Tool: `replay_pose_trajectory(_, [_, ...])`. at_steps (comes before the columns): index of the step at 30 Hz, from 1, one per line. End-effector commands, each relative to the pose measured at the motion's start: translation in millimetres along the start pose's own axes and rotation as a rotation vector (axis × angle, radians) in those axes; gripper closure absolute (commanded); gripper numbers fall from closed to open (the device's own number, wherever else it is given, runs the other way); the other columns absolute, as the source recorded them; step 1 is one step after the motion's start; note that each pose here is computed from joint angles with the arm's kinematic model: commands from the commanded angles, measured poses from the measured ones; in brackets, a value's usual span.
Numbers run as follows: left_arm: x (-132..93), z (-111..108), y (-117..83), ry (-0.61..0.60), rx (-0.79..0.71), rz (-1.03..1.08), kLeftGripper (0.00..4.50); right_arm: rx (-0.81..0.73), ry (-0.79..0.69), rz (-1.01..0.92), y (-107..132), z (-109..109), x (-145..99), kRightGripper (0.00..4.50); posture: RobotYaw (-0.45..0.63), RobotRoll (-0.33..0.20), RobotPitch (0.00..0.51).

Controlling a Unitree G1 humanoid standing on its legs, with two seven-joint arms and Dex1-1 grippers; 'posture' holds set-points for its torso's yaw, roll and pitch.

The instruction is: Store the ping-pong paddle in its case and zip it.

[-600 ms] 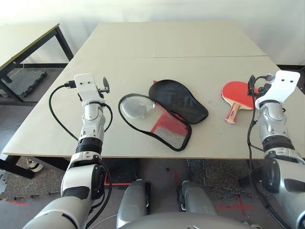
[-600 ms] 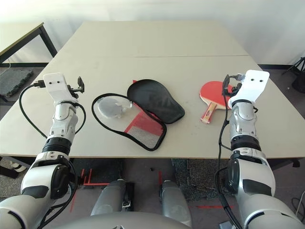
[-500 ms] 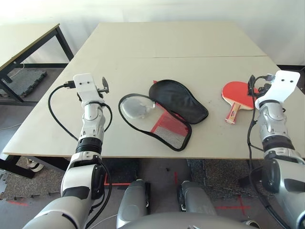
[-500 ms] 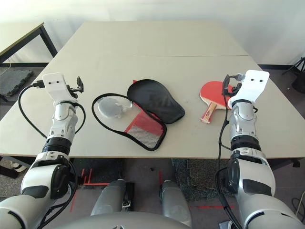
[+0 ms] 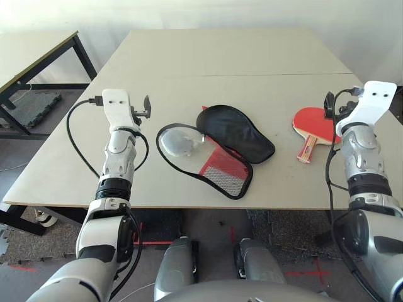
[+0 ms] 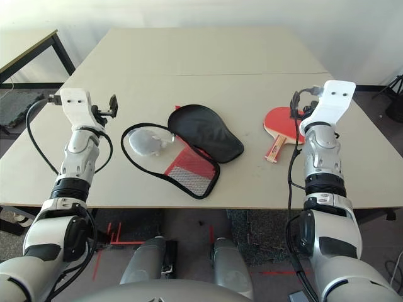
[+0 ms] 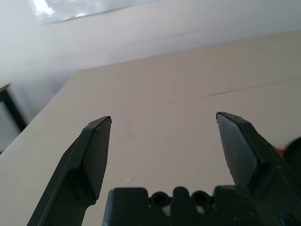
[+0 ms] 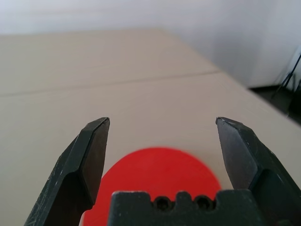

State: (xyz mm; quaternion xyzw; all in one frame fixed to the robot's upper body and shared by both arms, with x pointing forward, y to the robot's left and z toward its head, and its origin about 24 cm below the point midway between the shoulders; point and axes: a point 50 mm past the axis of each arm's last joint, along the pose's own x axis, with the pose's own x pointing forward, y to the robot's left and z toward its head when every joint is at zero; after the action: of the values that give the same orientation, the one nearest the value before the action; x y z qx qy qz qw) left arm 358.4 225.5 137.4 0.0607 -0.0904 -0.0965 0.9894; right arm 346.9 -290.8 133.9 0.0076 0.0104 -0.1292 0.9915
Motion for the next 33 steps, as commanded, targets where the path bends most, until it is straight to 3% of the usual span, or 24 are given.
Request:
replay_pose_trajectory(1, [1,19,-8,0.000,0.026,-0.224,0.00,0.011,0.135,-0.003,7,6,-7,0.01,0.00,0.000,0.028])
replay_pose_trajectory(8, [-4,41,-21,0.052,0.035,-0.564,0.00,-0.028,0.358,-0.058,22,14,-24,0.01,-0.01,0.000,0.043])
replay_pose_trajectory(10, [-4,46,-28,0.070,0.033,-0.676,0.00,0.071,0.518,-0.034,28,5,-31,0.01,0.00,0.000,0.050])
replay_pose_trajectory(13, [-6,48,-37,0.086,-0.036,-0.805,0.00,0.125,0.619,-0.044,29,-6,-37,0.01,0.01,0.000,0.058])
replay_pose_trajectory(22, [-9,51,-54,0.157,0.011,-1.027,0.00,0.173,0.726,-0.108,37,-34,-46,0.01,0.01,0.000,0.055])
replay_pose_trajectory(31, [-8,52,-56,0.168,0.032,-1.061,0.00,0.226,0.759,-0.127,46,-48,-45,0.01,0.01,0.000,0.052])
replay_pose_trajectory(33, [-11,49,-57,0.188,0.024,-1.078,0.00,0.231,0.762,-0.124,47,-49,-44,0.64,0.01,0.000,0.055])
